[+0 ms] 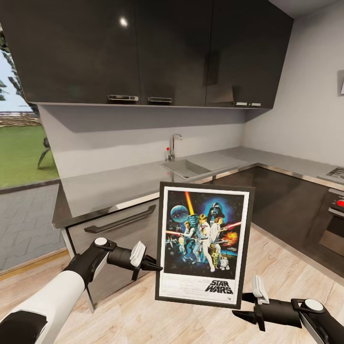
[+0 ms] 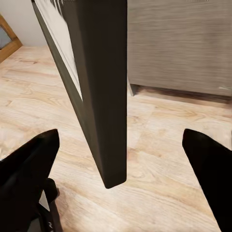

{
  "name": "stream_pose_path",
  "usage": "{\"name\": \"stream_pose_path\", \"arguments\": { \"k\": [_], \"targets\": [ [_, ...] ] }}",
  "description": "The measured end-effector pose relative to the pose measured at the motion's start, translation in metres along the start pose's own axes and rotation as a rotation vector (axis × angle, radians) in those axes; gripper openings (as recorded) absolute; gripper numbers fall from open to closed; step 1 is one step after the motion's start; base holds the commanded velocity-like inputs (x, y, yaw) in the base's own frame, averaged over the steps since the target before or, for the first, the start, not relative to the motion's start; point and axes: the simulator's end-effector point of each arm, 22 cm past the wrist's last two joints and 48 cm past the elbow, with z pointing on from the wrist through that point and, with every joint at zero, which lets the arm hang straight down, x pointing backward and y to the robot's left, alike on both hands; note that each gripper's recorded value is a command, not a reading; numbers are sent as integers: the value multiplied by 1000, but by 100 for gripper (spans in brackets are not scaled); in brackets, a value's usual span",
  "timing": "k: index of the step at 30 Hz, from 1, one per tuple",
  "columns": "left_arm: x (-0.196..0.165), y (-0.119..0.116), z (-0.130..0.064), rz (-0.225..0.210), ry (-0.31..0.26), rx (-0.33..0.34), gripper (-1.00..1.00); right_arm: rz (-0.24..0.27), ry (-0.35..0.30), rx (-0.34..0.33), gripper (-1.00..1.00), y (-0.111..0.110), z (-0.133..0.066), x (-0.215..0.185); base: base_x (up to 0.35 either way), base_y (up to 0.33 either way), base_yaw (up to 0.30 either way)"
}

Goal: Pick up the poster from the kitchen countertop and hang it on one of the wall nails in the kitchen.

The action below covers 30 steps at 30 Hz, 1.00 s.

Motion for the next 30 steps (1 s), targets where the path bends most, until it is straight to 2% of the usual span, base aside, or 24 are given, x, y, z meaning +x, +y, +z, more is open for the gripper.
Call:
{"name": "stream_pose_path", "arguments": {
  "k": [19, 20, 30],
  "targets": [
    [0, 0, 0, 1, 2, 1, -100, -1, 3, 3, -100, -1, 0, 0, 0, 0, 0],
    [0, 0, 0, 1, 2, 1, 100, -1, 3, 3, -100, -1, 0, 0, 0, 0, 0],
    [0, 0, 0, -1, 0, -2, 100, -4, -1, -1, -100, 0, 0, -1, 0, 0, 0]
  ]
}}
